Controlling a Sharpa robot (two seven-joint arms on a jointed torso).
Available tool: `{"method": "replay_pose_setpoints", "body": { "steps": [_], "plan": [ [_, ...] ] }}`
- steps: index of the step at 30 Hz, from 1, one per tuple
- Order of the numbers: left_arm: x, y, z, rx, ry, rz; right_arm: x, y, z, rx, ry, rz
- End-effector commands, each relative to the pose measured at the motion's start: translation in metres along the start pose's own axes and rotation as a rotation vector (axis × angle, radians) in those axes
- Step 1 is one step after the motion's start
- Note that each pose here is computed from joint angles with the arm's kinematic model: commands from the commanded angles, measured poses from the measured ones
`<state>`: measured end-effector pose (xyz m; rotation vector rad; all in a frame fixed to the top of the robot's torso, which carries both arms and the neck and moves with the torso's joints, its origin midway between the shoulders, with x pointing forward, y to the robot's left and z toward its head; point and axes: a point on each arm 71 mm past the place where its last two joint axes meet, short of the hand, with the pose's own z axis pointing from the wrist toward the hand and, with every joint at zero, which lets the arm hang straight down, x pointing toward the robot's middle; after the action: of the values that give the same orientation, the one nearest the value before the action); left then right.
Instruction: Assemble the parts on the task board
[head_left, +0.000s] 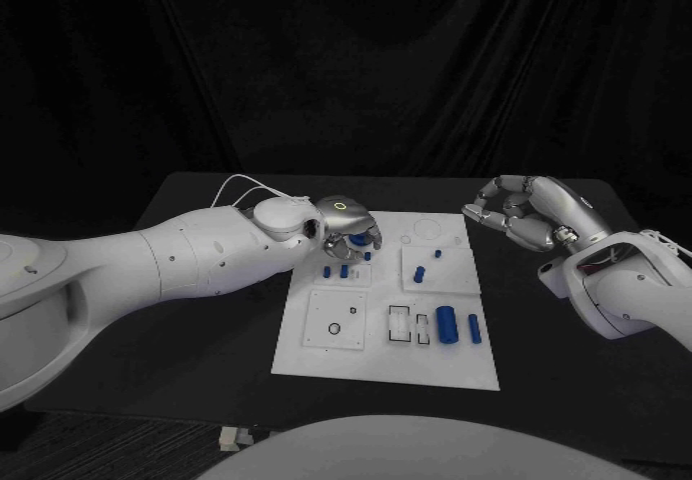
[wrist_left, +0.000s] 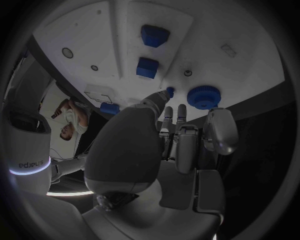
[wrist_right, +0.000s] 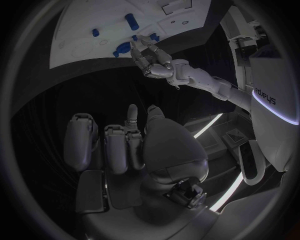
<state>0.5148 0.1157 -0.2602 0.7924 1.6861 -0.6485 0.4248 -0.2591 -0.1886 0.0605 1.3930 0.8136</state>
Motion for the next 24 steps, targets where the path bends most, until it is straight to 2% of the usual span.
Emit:
{"method": "replay_pose_setpoints", "body": {
  "steps": [1, 24],
  "plan": [
    [0.0015, -0.0027, 0.0026, 0.008, 0.001, 0.000, 0.0008, -0.0002, -0.0007, 0.003, 0.003, -0.003],
    [0.0109, -0.0053, 0.0102, 0.006, 0.017, -0.007, 0.0004, -0.0009, -0.0015, 0.006, 0.005, -0.003]
  ]
}}
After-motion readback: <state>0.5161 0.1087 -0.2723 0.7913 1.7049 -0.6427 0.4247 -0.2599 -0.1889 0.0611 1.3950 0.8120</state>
